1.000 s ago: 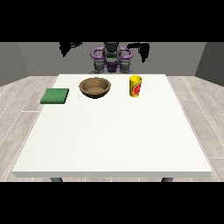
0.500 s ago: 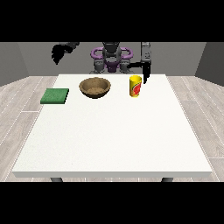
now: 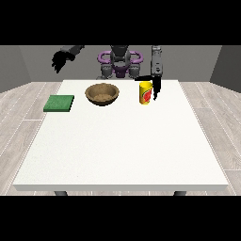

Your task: Pick the cup and pour the ball into the bowl, then pick the bowl and place it on the pad

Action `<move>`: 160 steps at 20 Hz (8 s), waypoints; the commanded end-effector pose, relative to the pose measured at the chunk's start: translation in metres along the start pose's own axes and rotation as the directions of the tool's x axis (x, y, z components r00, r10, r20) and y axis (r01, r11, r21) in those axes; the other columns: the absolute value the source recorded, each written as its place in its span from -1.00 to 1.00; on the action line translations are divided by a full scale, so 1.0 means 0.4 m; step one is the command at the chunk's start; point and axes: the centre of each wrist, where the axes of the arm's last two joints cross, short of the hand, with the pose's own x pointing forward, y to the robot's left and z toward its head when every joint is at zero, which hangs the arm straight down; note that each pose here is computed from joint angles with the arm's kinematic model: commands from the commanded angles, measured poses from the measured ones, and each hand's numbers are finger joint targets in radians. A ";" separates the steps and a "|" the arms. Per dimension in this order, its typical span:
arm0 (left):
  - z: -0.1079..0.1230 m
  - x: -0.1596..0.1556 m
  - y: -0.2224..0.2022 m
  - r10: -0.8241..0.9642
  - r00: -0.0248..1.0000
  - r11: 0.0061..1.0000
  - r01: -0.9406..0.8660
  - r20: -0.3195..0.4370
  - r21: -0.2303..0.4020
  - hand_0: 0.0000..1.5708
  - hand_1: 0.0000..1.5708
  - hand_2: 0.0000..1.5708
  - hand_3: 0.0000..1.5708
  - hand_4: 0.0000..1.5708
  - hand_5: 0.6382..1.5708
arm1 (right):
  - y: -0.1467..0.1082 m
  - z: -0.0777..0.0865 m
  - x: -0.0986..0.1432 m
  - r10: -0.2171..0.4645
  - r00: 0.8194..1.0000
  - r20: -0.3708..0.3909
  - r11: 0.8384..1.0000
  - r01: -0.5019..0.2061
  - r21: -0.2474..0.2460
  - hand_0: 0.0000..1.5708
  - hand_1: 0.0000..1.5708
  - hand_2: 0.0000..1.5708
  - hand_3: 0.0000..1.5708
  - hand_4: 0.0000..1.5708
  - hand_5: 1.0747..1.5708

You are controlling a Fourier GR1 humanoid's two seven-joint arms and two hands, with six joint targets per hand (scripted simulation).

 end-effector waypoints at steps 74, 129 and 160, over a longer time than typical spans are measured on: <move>-0.311 0.345 -0.230 -0.703 0.706 0.707 0.707 -0.085 0.015 -1.00 -1.00 -1.00 -1.00 0.50 0.96 | -0.167 0.034 -0.163 -0.063 0.931 -0.359 0.991 0.016 -0.131 -1.00 -1.00 -1.00 -1.00 0.00 0.94; -0.243 0.689 0.493 -0.067 0.985 0.995 0.078 0.158 -0.066 -1.00 -1.00 -1.00 -1.00 0.34 0.91 | 0.001 0.180 -0.482 0.054 0.877 -0.478 0.907 -0.243 -0.343 1.00 1.00 1.00 1.00 0.16 0.63; -0.136 0.550 0.670 -0.076 0.992 0.995 0.069 0.096 0.079 -1.00 -1.00 -1.00 -1.00 0.54 0.96 | -0.405 -0.166 0.066 0.226 0.836 -0.501 0.852 -0.419 -0.314 1.00 1.00 1.00 -0.26 0.39 0.97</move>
